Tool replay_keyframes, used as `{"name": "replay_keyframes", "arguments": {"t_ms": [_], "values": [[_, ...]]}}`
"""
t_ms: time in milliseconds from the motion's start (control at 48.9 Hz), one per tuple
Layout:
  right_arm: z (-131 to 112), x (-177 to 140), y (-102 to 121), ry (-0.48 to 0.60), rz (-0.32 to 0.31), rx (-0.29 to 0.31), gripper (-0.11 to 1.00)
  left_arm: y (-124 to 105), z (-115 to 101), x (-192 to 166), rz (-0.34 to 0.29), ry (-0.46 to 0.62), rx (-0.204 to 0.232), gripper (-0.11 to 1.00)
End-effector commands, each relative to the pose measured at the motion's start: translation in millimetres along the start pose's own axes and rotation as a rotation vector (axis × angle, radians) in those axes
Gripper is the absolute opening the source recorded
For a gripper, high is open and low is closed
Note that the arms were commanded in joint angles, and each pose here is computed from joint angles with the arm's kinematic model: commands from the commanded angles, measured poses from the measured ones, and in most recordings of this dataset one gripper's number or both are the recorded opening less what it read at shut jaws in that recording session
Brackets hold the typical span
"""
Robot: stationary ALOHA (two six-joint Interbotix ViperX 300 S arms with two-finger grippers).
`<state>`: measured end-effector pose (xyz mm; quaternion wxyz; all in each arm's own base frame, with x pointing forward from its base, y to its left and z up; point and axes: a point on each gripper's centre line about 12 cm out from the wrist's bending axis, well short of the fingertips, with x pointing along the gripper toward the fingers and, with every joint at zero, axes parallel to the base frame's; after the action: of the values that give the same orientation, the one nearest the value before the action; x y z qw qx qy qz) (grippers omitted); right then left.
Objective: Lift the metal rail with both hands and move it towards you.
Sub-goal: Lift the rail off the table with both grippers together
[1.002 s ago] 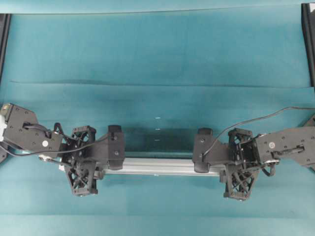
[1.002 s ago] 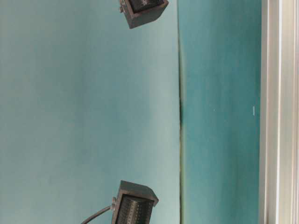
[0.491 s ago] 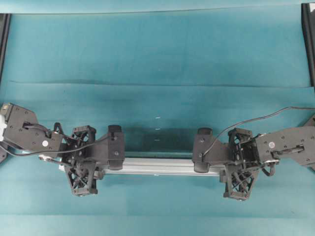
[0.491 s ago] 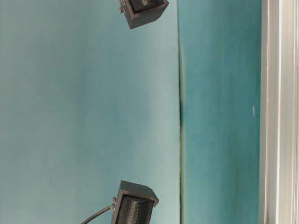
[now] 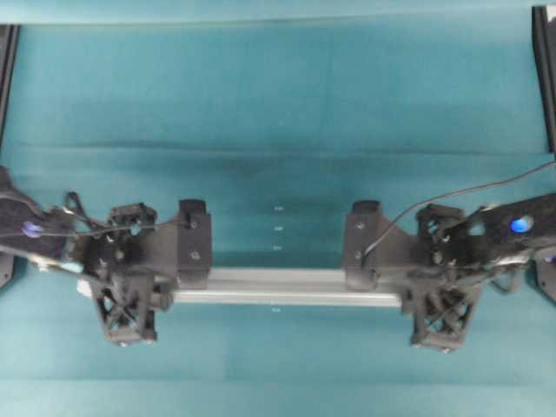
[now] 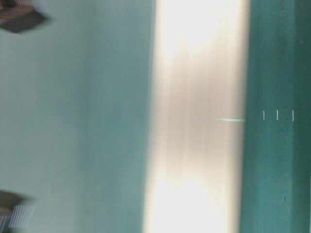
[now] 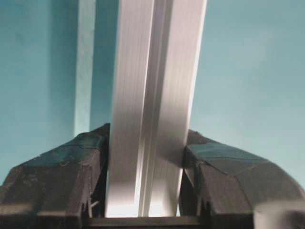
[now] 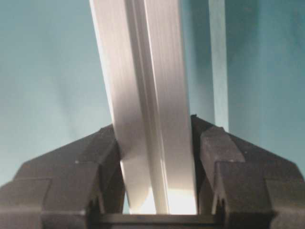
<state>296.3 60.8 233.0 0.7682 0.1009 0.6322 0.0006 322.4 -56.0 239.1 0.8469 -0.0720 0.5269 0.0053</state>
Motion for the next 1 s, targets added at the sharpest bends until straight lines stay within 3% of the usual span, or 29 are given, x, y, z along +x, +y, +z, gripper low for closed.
{"name": "replay_keyframes", "arguments": {"t_ms": [0, 205, 593, 777, 982], "values": [[11, -30, 3, -0.029, 0.013, 0.017, 0.41, -5, 26, -42, -0.018, -0.079, -0.009, 0.33], [22, -72, 11, -0.007, 0.012, 0.013, 0.41, -8, 40, -76, -0.007, -0.051, -0.011, 0.33], [24, -147, 15, 0.05, -0.011, 0.178, 0.4, -14, 65, -140, -0.006, -0.054, -0.014, 0.33], [24, -180, 18, 0.039, -0.011, 0.182, 0.41, -14, 75, -173, 0.003, -0.034, -0.024, 0.33], [34, -214, 24, -0.045, 0.022, 0.176, 0.4, -16, 87, -198, 0.016, 0.008, -0.028, 0.33]]}}
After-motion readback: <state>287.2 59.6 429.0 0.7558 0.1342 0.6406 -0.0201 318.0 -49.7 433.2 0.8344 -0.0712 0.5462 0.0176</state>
